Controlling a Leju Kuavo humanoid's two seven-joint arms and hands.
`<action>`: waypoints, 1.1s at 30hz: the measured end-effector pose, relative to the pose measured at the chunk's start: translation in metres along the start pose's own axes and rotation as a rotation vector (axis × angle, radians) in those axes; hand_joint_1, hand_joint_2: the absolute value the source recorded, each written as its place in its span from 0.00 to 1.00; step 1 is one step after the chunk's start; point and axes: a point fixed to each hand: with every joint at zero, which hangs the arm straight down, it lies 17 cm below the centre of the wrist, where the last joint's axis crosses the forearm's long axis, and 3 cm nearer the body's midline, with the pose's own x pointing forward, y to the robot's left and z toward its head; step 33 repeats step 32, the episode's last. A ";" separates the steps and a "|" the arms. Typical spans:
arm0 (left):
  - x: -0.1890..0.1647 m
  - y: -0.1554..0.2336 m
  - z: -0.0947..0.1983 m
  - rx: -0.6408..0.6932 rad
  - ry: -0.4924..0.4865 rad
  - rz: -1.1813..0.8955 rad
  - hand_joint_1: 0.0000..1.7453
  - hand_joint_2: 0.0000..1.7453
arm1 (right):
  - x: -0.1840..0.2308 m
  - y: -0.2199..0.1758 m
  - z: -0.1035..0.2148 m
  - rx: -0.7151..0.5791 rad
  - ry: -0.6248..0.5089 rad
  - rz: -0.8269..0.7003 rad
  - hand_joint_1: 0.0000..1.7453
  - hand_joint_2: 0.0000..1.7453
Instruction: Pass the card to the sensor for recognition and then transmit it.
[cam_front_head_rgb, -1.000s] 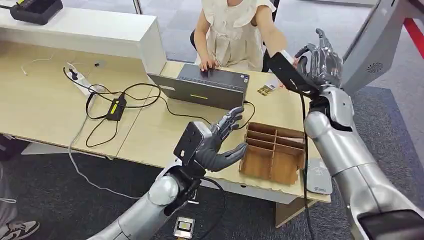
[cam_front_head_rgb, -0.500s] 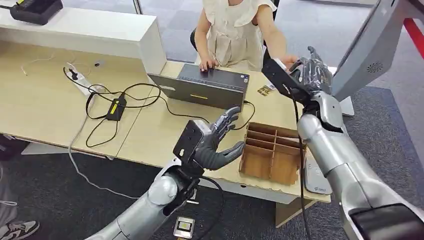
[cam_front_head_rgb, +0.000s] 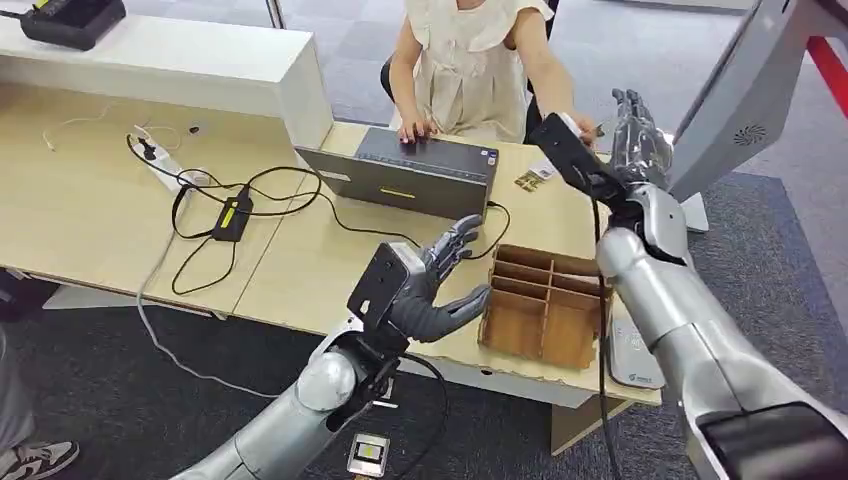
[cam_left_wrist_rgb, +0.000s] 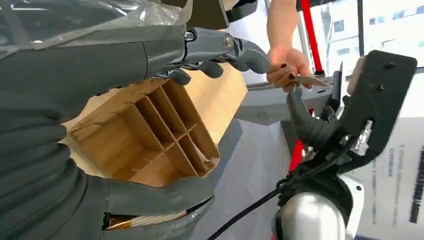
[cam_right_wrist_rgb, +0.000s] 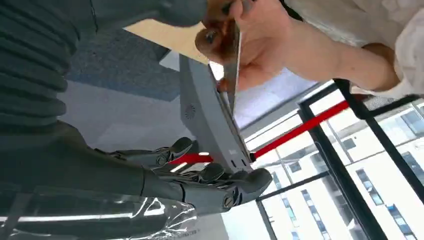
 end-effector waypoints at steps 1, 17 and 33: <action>0.000 0.001 0.000 0.004 0.001 -0.001 0.00 1.00 | 0.003 -0.007 -0.002 -0.024 -0.011 -0.027 0.00 1.00; -0.005 0.042 0.013 0.190 -0.004 -0.053 0.00 1.00 | 0.010 -0.027 0.035 -0.196 -0.003 -0.719 0.00 1.00; 0.014 0.082 0.033 0.289 -0.040 -0.079 0.00 1.00 | -0.027 -0.033 0.152 -0.202 0.063 -1.242 0.00 1.00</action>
